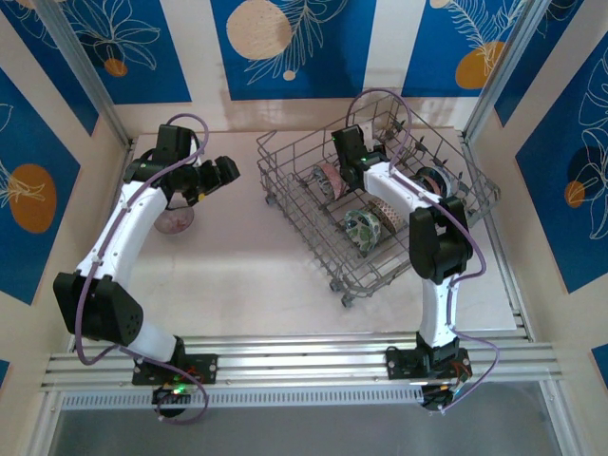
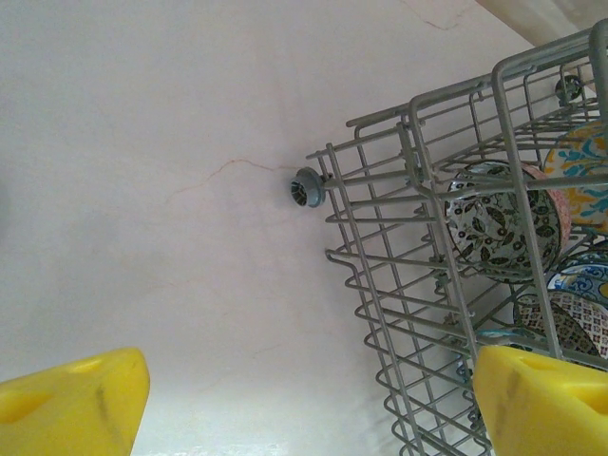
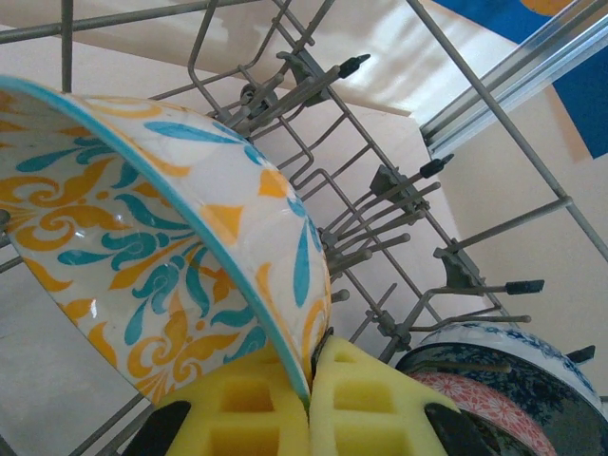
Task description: Load the bowls into the dish rack
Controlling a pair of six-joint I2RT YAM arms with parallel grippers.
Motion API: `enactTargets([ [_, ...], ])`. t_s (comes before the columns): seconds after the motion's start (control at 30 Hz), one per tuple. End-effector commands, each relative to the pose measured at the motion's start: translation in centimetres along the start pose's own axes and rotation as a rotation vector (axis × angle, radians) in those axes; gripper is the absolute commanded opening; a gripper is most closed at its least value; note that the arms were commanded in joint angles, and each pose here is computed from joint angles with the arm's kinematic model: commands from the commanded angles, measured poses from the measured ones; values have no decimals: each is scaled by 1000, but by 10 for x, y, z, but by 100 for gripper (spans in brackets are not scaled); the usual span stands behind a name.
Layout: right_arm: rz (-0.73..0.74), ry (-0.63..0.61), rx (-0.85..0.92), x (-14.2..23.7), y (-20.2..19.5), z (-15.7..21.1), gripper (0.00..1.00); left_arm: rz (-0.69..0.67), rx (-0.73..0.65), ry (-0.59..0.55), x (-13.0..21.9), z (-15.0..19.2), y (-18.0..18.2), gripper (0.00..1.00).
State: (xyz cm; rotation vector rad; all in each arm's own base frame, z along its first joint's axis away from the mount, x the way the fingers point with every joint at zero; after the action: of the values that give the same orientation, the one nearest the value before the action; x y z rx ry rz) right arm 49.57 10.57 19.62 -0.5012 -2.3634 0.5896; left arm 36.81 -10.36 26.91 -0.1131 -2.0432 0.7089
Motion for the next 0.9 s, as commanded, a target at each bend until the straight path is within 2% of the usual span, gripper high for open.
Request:
enactTargets([
  [0.0,-14,-33,-1,11,4,-15,3,15,12,6,0,0,1,88],
  [0.13,-52,-19,14,12,14,-14,12,15,8,6,0,0,1,88],
  [0.47,-110,50,39,5,30,-7,20,4,0,6,2,0,4,89],
  [0.7,-155,77,38,3,33,-6,36,-35,14,7,6,-1,16,89],
  [0.87,-209,88,9,8,24,-9,52,-115,29,20,15,0,41,89],
])
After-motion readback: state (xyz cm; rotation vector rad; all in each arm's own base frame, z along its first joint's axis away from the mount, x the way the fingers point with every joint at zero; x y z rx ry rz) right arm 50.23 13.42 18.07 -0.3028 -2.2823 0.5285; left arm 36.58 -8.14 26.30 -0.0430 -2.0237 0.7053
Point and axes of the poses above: each hand's point on the last joint's axis, 136 mm out from that joint toward the fingers, its own x axis back along the fingers, its own y axis along the line the jaws close on, z = x × y, the point moved 3 cm from there along x, back along the fingers, and after that the axes turned 2 degrees about x, right-handed, at the moved point
